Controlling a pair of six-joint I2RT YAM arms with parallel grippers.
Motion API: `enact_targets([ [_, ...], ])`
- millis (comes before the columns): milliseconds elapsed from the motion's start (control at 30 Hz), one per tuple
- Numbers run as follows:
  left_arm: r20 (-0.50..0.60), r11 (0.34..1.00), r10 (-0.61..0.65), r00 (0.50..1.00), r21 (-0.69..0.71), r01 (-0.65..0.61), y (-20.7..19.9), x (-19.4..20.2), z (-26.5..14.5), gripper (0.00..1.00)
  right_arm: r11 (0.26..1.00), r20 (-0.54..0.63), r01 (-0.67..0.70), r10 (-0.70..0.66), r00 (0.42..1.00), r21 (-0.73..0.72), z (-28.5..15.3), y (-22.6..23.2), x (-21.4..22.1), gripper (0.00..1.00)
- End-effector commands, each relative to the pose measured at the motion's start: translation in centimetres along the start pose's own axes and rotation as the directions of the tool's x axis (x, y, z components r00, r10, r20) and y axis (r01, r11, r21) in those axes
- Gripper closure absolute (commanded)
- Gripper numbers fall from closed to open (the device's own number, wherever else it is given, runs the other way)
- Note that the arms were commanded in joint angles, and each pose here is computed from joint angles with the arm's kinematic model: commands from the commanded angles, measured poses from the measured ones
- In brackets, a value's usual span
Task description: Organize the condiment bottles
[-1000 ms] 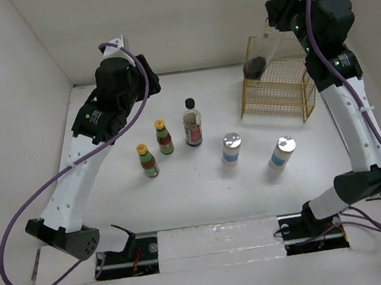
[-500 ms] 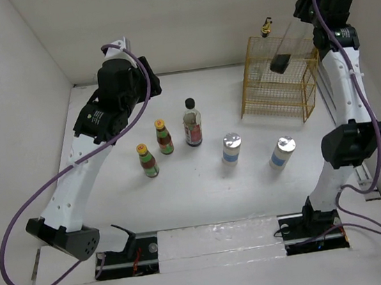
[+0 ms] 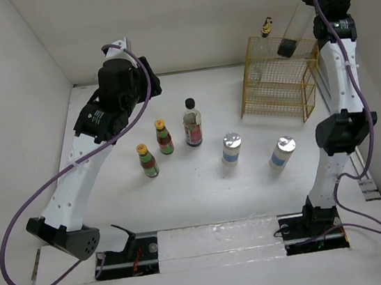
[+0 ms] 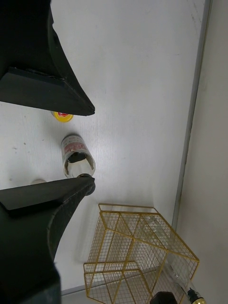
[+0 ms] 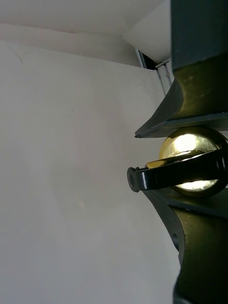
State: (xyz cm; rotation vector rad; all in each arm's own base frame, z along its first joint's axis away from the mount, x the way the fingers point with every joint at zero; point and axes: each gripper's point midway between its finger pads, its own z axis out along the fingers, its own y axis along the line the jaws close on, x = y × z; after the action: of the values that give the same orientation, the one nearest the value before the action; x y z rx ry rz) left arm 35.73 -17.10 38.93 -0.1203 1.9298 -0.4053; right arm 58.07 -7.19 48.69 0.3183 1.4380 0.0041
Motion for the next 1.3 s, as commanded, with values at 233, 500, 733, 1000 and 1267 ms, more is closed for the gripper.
enact_targets([
  [233, 0.024, 1.000, -0.002, 1.000, 0.006, 0.001, -0.3, -0.8, 0.3, 0.50, 0.996, 0.259, 0.057, -0.038, 0.965, -0.063, 1.2, 0.6, -6.5, 1.00],
  [500, 0.016, 1.000, 0.003, 1.000, -0.019, -0.003, 0.1, -0.3, 0.8, 0.50, 0.980, 0.251, 0.117, -0.073, 0.965, -0.163, 2.2, 2.3, -4.8, 1.00],
  [733, 0.021, 1.000, -0.006, 1.000, -0.027, 0.006, 0.2, -0.4, 0.9, 0.50, 0.975, 0.148, 0.123, -0.096, 0.984, -0.186, 2.9, 1.8, 0.3, 1.00],
  [1000, 0.005, 0.999, -0.001, 1.000, -0.035, 0.001, 0.5, 0.3, 1.1, 0.50, 0.968, 0.030, 0.133, -0.129, 0.991, -0.211, 2.8, 2.4, 6.4, 1.00],
  [1267, 0.009, 0.999, -0.001, 1.000, -0.043, 0.001, 0.7, 0.3, 1.0, 0.50, 0.971, -0.095, 0.130, -0.151, 0.984, -0.201, 2.5, 2.0, 12.6, 0.96],
])
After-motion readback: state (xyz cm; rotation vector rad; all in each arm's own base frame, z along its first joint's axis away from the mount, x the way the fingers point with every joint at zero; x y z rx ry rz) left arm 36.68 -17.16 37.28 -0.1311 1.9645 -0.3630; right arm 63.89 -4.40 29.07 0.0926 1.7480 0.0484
